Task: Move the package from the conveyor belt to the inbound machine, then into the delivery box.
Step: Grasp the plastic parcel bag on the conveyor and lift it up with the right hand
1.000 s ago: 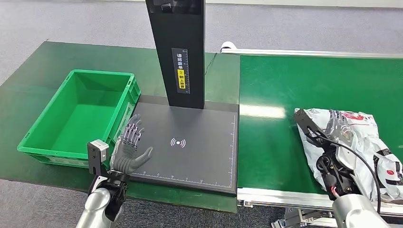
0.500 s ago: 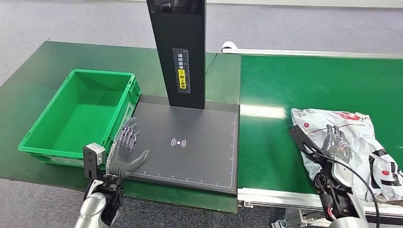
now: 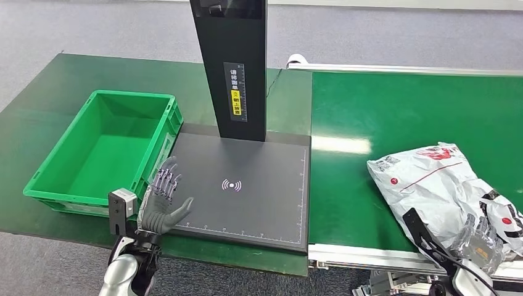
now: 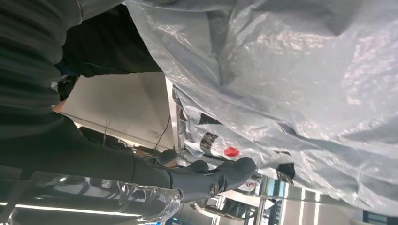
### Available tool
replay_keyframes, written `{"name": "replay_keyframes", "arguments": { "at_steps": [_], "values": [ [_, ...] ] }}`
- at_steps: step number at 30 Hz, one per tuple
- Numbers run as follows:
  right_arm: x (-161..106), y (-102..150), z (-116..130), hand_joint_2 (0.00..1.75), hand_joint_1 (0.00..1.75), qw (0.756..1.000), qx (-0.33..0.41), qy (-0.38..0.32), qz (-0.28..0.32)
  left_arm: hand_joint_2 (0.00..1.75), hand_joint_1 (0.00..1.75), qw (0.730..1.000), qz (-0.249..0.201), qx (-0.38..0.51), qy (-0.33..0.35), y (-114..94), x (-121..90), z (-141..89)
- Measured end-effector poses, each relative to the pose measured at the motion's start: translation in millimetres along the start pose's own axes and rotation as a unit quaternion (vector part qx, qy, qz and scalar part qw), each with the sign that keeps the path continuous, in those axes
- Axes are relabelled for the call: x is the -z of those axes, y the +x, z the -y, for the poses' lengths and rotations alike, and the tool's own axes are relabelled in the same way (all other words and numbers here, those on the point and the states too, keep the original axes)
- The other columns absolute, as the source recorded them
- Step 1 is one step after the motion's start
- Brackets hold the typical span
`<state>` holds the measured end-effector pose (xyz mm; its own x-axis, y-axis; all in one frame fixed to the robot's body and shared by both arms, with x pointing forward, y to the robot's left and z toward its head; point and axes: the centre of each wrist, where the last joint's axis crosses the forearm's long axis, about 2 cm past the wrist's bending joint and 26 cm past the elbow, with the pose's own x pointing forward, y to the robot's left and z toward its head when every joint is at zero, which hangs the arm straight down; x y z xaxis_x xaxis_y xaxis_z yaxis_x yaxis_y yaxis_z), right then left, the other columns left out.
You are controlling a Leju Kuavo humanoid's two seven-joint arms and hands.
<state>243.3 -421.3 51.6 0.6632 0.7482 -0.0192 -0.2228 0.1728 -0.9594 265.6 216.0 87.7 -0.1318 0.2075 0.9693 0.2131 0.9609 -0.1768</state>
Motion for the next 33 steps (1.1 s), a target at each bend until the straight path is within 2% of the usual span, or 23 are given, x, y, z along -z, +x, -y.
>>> {"name": "replay_keyframes", "arguments": {
  "at_steps": [15,19,22,25,29,32,33],
  "values": [
    [-8.5,2.4,-10.6,1.75,0.00,0.998,0.004,0.049,0.033,1.75,0.00,1.000,-0.004,-0.006,-0.002,1.4,-3.7,3.8],
    [-12.4,12.3,-19.0,1.75,0.00,0.991,0.013,0.098,0.085,1.75,0.00,1.000,-0.005,-0.001,-0.010,1.2,-5.3,3.4],
    [-19.5,25.0,-29.3,1.75,0.00,0.972,0.027,0.169,0.163,1.75,0.00,1.000,0.000,0.004,-0.017,1.2,-3.9,3.0],
    [-24.6,42.4,-34.0,1.75,0.05,0.955,0.029,0.201,0.217,1.75,0.00,1.000,0.004,0.006,-0.019,1.8,-1.2,2.7],
    [-27.7,63.7,-35.4,1.75,1.54,0.945,0.016,0.212,0.249,1.75,0.00,1.000,0.005,0.008,-0.017,2.0,-1.0,1.8],
    [-28.7,71.1,-36.2,1.75,1.75,0.941,0.004,0.215,0.262,1.75,0.00,1.000,0.003,0.010,-0.014,1.4,-2.5,0.3],
    [-29.0,72.5,-36.7,1.75,1.75,0.940,0.001,0.215,0.264,1.75,0.00,1.000,0.003,0.010,-0.013,1.3,-2.9,-0.3]
  ]
}}
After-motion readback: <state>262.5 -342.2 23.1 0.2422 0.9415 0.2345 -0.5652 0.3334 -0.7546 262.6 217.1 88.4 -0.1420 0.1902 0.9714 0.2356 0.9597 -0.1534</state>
